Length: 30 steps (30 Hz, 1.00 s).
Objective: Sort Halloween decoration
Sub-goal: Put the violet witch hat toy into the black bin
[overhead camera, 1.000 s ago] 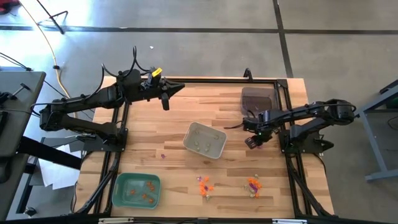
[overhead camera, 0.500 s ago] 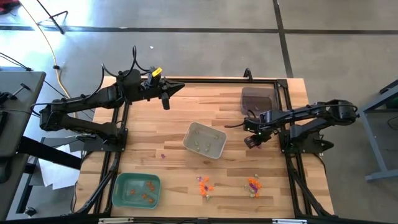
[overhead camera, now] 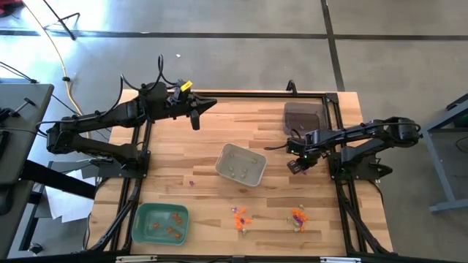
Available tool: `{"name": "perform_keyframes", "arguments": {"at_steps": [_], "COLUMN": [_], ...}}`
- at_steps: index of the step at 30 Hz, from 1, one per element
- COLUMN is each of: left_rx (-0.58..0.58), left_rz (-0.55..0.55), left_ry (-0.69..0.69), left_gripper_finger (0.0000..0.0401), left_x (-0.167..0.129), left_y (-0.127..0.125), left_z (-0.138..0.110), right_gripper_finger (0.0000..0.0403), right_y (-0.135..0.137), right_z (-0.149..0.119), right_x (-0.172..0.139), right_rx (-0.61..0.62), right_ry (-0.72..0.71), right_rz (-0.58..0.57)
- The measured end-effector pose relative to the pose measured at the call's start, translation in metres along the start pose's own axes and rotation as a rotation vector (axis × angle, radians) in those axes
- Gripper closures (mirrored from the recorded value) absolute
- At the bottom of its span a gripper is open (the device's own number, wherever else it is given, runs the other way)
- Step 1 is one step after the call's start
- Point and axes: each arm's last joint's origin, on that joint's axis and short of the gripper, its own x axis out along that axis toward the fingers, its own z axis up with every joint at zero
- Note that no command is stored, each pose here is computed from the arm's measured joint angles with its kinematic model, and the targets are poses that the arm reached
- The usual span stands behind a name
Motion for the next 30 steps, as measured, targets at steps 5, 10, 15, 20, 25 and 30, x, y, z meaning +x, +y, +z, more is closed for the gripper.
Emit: {"name": "perform_keyframes", "arguments": {"at_steps": [5, 10, 15, 20, 25, 30], "left_rx": [0.001, 0.001, 0.001, -0.004, -0.004, 0.001], "left_rz": [0.001, 0.0, 0.002, 0.006, 0.006, 0.007], "left_ry": [0.003, 0.003, 0.009, 0.021, 0.023, 0.023], "left_gripper_finger": [0.0401, 0.0401, 0.0401, 0.0401, 0.0401, 0.0401], "left_x": [0.0, 0.0, 0.0, 0.0, 0.0, 0.0], "left_y": [0.0, 0.0, 0.0, 0.001, 0.001, 0.001], "left_z": [0.0, 0.0, -0.001, -0.002, -0.002, -0.002], "right_gripper_finger": [0.0399, 0.0401, 0.0395, 0.0395, 0.0395, 0.0394], "right_y": [0.0, 0.005, 0.01, 0.012, 0.017, 0.026], "right_z": [0.0, 0.001, 0.002, 0.002, 0.003, 0.008], "right_x": [0.0, -0.007, -0.015, -0.02, -0.031, -0.046], "right_rx": [-0.001, -0.02, -0.043, -0.044, -0.054, -0.071], "right_ry": [0.011, 0.021, 0.038, 0.056, 0.062, 0.018], "right_rz": [0.003, 0.001, 0.017, 0.013, 0.011, 0.023]}}
